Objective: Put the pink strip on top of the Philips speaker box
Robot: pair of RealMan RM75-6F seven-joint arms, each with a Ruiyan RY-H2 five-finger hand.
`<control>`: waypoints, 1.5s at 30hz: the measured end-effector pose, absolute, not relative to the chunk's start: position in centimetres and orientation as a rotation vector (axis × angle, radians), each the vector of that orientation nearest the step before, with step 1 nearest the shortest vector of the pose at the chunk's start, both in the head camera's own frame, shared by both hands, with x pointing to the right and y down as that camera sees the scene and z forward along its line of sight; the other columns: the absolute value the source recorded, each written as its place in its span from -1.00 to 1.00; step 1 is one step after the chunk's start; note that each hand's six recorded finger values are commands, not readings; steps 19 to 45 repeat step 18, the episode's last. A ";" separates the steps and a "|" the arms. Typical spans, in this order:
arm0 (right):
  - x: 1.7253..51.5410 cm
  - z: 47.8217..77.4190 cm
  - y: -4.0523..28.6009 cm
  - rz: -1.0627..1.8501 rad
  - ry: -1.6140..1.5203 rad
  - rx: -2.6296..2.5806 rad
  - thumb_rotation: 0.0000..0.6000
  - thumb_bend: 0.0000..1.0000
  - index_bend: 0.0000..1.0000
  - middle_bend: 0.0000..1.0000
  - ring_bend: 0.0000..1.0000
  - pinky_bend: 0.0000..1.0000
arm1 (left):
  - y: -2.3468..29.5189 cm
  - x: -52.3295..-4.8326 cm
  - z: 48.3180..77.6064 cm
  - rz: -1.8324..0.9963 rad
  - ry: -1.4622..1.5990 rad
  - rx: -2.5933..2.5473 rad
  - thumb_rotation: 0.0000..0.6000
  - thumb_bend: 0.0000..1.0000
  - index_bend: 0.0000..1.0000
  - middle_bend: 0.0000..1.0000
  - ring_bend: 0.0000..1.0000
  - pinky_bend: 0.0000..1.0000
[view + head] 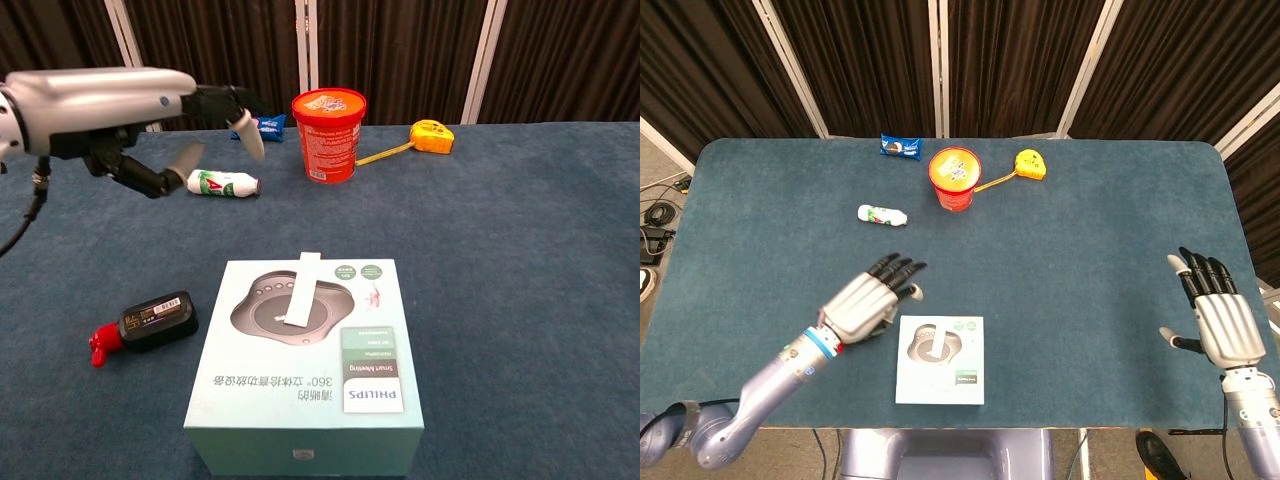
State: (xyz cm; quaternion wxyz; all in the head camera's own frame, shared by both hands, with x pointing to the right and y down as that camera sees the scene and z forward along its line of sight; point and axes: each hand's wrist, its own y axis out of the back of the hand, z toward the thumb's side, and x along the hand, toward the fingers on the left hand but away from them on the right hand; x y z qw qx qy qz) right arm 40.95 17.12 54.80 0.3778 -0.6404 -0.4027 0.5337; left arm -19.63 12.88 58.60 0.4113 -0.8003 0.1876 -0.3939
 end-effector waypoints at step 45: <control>40.9 55.3 17.3 1.378 -1.022 -1.628 1.00 -0.93 -1.00 -1.00 -1.00 -1.00 | 16.5 -36.7 56.0 -1.392 0.960 -1.613 1.00 -1.00 -1.00 -1.00 -1.00 -1.00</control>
